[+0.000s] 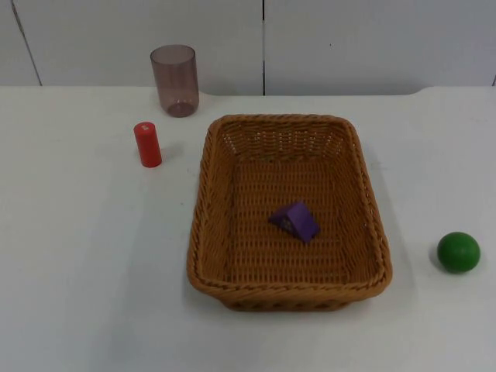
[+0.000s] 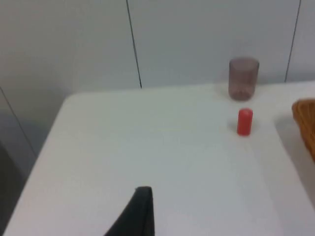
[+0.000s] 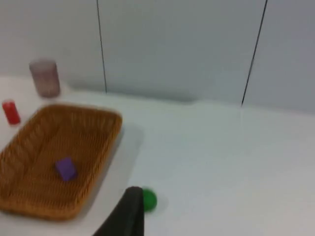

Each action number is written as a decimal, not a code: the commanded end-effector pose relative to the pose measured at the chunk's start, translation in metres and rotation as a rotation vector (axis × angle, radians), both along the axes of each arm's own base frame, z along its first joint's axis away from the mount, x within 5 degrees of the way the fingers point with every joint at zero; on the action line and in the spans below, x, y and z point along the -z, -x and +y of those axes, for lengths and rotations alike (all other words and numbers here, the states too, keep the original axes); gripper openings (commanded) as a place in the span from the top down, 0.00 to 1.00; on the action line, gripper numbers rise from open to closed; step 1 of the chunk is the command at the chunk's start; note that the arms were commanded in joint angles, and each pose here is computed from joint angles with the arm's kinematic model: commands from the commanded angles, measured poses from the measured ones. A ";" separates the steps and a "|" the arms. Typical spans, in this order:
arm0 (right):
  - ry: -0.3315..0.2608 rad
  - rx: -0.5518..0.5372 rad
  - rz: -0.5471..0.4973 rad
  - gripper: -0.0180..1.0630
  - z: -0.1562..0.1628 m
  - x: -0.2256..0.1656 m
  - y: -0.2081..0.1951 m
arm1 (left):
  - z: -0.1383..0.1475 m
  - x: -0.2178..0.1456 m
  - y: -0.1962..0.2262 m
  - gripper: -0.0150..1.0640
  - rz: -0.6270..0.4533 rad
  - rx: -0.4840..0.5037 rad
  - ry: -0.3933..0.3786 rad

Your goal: Pick up the basket with the left hand and place the triangular block into the basket with the right hand.

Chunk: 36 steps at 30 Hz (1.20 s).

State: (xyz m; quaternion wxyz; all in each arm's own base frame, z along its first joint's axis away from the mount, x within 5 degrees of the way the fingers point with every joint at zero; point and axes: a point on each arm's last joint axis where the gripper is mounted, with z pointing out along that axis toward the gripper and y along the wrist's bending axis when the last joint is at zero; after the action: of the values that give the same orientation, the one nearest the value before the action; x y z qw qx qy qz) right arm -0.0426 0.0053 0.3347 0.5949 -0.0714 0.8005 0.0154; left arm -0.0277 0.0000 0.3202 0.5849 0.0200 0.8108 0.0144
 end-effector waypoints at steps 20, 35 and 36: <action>0.021 0.028 0.178 0.01 -0.002 0.055 -0.035 | 0.000 0.046 -0.023 0.01 0.174 0.001 0.011; 0.021 0.028 0.178 0.01 -0.002 0.055 -0.035 | 0.000 0.046 -0.023 0.01 0.174 -0.002 0.007; 0.021 0.028 0.178 0.01 -0.002 0.055 -0.035 | 0.000 0.046 -0.023 0.01 0.174 -0.002 0.007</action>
State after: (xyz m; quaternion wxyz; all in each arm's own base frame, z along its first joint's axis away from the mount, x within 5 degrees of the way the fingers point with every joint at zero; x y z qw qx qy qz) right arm -0.0091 0.0043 0.2819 0.5191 -0.0634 0.8523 0.0098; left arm -0.0048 0.0000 0.2756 0.5138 0.0195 0.8576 0.0117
